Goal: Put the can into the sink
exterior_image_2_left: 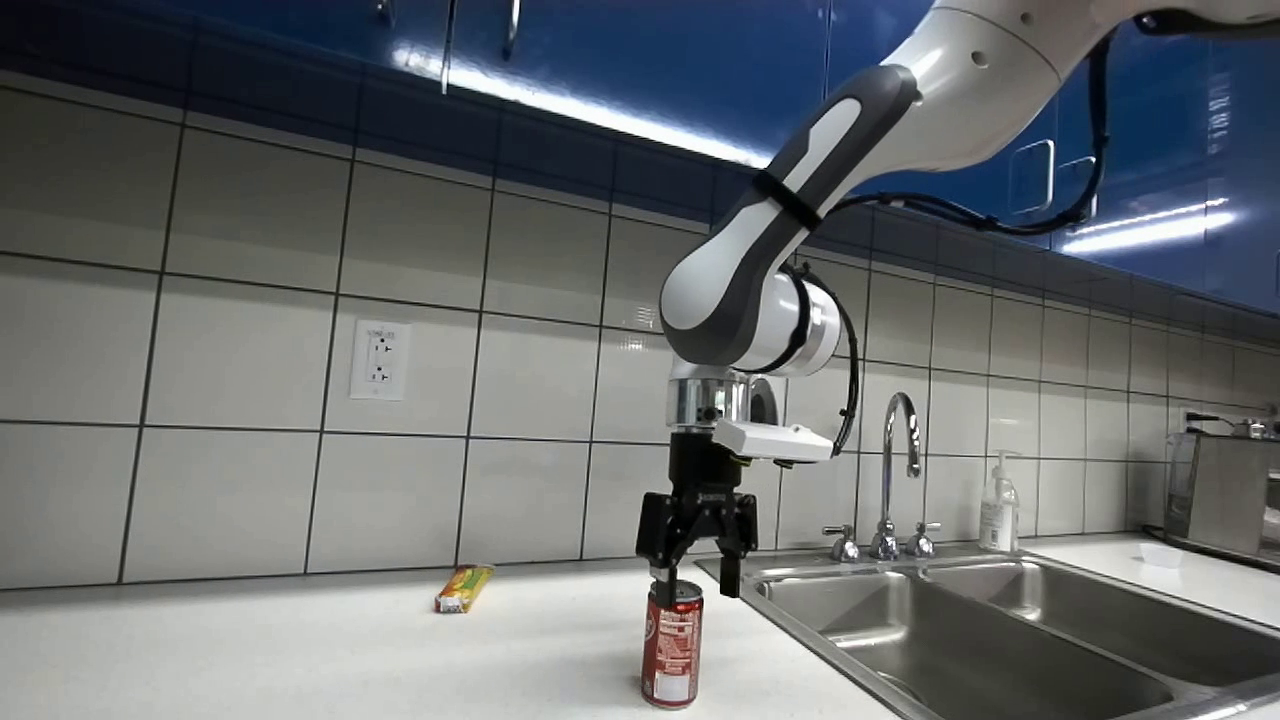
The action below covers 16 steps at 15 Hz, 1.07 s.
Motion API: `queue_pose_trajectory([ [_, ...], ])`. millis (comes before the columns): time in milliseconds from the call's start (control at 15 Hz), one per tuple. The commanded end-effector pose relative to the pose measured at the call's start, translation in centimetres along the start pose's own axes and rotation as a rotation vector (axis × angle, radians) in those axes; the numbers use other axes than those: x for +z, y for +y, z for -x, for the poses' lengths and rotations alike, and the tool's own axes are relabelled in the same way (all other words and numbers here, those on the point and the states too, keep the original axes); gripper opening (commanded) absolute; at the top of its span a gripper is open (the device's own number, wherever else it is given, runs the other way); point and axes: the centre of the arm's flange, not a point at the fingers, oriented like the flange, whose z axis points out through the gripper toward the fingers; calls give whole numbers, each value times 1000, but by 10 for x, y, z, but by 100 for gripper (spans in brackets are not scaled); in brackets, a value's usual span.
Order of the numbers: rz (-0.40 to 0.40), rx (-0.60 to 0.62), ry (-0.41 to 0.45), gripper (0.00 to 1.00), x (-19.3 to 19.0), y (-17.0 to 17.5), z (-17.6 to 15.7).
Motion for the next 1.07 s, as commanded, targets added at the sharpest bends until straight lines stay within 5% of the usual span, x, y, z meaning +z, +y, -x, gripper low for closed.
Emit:
queue_pose_trajectory([
  [0,-10,-14,-9,100,6,-7,-20],
  [1000,-13,19,-29,100,24,-3,-17],
])
